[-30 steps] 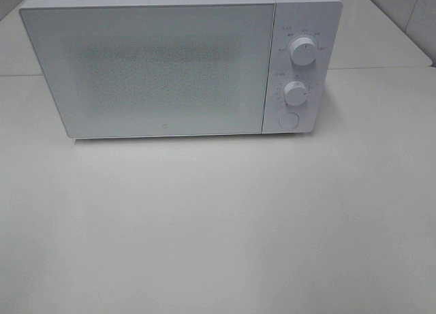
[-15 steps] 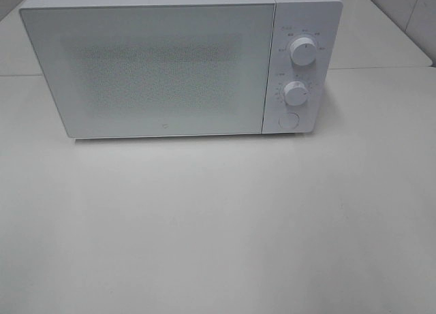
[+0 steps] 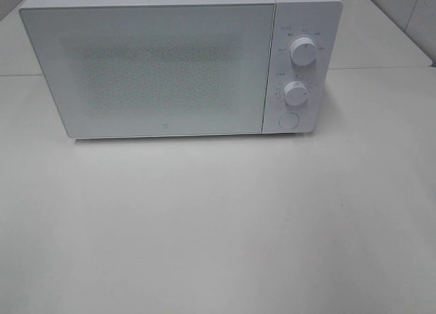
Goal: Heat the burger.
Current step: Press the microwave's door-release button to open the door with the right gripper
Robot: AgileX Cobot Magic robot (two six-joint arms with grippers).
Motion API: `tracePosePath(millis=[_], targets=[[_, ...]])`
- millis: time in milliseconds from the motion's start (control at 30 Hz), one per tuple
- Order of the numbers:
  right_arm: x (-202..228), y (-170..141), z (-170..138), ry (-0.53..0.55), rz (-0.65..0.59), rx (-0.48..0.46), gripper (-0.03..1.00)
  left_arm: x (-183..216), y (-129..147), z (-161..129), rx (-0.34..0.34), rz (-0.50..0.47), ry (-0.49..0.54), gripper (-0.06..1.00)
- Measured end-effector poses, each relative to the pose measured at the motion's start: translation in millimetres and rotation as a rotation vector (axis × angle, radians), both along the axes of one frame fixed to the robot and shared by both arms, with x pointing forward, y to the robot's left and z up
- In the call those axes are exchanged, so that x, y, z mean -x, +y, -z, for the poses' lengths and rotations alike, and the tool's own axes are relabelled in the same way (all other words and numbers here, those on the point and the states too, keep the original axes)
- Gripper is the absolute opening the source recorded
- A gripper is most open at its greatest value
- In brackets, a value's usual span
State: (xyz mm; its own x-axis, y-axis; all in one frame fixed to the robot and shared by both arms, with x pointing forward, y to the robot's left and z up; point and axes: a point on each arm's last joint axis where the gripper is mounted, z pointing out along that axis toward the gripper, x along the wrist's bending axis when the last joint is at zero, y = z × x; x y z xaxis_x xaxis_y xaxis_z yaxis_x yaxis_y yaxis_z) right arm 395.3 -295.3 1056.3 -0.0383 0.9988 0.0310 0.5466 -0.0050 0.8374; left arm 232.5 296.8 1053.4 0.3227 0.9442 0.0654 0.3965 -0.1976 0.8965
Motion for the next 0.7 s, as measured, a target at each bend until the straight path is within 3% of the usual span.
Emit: tracePosePath(millis=[33, 133, 167, 267, 567, 700], targets=[[-7.6, -0.6, 3.2, 0.001, 0.005, 0.001, 0.23, 0.0, 0.0, 0.0, 0.000, 0.000, 0.000, 0.00], [-11.5, -0.9, 5.0, 0.002, 0.008, 0.002, 0.18, 0.0, 0.0, 0.0, 0.000, 0.000, 0.000, 0.00], [-18.4, -1.4, 8.2, 0.001, 0.013, 0.003, 0.10, 0.0, 0.0, 0.0, 0.000, 0.000, 0.000, 0.00], [-29.0, -2.3, 13.5, -0.001, 0.021, 0.005, 0.01, 0.0, 0.0, 0.0, 0.000, 0.000, 0.000, 0.00], [-49.6, -2.9, 23.9, -0.024, 0.054, -0.022, 0.00, 0.0, 0.0, 0.0, 0.000, 0.000, 0.000, 0.00], [-57.3, 16.2, 28.7, -0.038, -0.023, -0.032, 0.00, 0.0, 0.0, 0.0, 0.000, 0.000, 0.000, 0.00]])
